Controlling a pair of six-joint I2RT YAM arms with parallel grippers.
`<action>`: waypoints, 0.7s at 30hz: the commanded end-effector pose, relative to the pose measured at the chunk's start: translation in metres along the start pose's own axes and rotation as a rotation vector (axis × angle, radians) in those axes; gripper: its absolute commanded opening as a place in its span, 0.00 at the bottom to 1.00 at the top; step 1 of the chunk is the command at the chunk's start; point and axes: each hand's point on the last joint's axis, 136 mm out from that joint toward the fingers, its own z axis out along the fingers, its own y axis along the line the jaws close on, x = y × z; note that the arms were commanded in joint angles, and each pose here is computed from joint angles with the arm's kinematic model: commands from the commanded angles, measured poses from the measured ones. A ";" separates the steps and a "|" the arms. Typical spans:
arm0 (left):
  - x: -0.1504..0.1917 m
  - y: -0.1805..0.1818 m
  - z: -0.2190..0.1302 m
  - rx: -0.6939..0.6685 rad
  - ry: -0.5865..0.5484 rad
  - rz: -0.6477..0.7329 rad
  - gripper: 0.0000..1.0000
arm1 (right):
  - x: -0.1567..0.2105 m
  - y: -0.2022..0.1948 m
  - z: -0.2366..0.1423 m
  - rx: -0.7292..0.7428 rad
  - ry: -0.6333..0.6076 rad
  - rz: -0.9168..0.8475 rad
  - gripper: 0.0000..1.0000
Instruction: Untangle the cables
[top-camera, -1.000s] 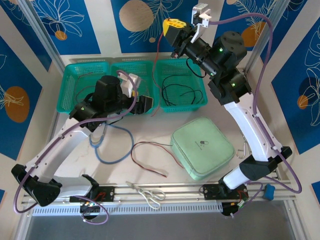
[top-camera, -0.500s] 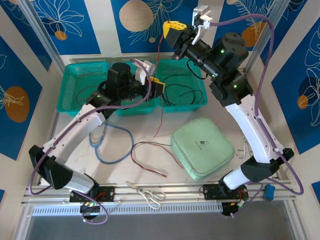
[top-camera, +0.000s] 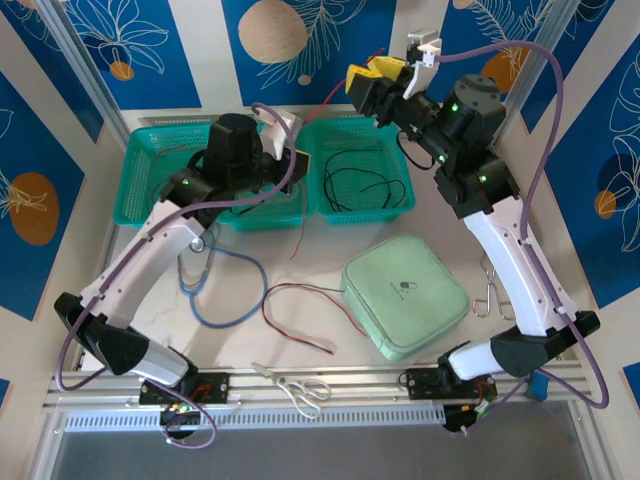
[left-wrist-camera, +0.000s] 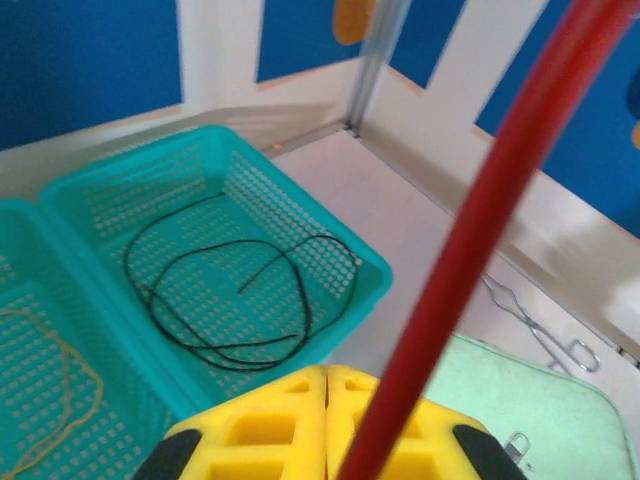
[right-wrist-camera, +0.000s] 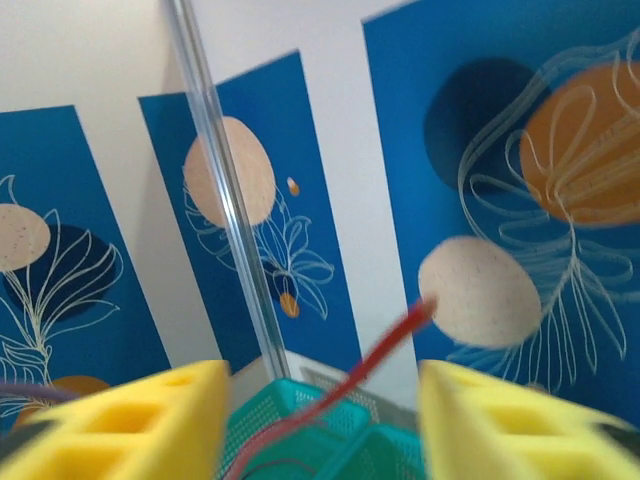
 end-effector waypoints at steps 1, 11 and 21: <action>0.001 0.045 -0.013 -0.165 0.074 -0.052 0.00 | -0.002 -0.014 -0.019 0.042 -0.009 0.034 0.67; -0.068 0.154 -0.086 -0.489 -0.098 -0.134 0.00 | 0.009 -0.045 -0.060 0.102 -0.003 0.075 0.73; -0.114 0.252 -0.115 -0.714 -0.234 -0.062 0.00 | 0.034 -0.053 -0.072 0.099 0.044 0.122 0.72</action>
